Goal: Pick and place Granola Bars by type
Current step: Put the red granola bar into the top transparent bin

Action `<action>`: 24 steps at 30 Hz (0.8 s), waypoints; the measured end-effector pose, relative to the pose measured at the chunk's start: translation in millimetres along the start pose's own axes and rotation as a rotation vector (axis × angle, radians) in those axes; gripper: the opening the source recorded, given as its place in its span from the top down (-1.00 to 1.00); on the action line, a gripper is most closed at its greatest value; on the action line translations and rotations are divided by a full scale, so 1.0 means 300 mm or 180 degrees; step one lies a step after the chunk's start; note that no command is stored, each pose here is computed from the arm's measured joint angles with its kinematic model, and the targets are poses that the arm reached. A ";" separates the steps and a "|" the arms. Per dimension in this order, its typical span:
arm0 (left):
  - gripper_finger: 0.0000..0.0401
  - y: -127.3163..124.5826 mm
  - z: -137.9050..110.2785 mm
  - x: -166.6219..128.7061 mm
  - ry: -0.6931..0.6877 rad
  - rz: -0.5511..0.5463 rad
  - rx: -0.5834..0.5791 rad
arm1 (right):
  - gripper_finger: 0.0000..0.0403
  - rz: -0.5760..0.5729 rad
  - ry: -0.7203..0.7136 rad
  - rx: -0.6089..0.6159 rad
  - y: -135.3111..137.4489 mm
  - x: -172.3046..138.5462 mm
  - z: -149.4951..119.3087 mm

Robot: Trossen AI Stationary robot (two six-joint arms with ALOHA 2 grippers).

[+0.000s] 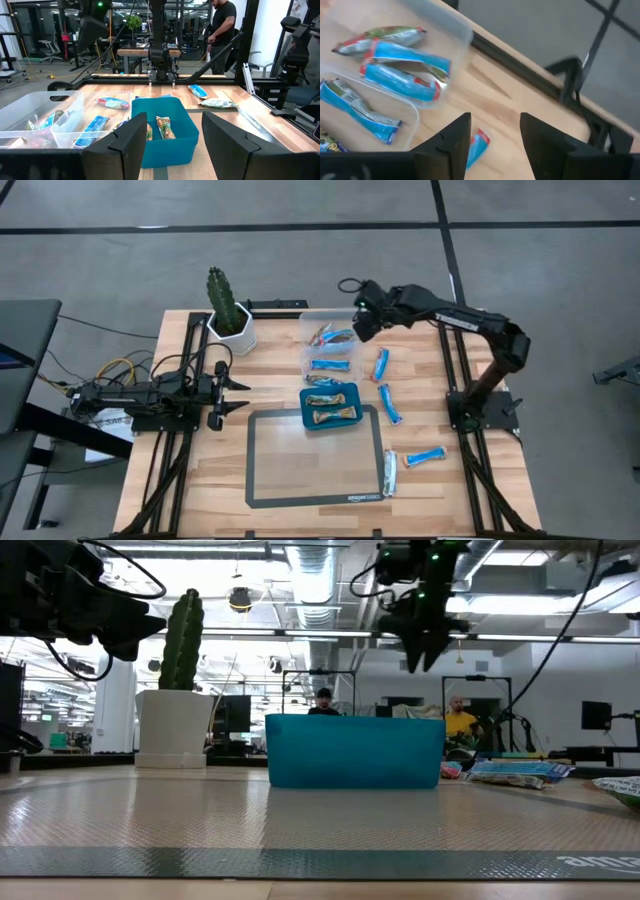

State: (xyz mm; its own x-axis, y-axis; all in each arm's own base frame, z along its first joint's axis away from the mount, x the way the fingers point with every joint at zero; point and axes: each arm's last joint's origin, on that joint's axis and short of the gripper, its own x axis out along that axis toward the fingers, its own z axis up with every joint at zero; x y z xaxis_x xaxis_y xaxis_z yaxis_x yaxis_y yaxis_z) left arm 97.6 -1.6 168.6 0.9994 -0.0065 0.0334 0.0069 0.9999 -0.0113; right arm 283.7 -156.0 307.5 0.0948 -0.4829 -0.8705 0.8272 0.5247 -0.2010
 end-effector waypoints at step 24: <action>0.09 0.000 0.000 0.000 0.0000 0.0001 0.0000 | -0.08 0.0656 0.0675 0.1745 0.048 0.255 -0.405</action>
State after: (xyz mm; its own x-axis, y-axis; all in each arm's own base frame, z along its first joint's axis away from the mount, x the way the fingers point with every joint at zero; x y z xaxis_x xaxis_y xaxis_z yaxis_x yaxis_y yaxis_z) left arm 97.6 -1.6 168.6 0.9994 -0.0061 0.0334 0.0065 0.9999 -0.0113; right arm 235.6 -100.0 183.5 0.2174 -0.2308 -0.9484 0.9730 0.1291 0.1916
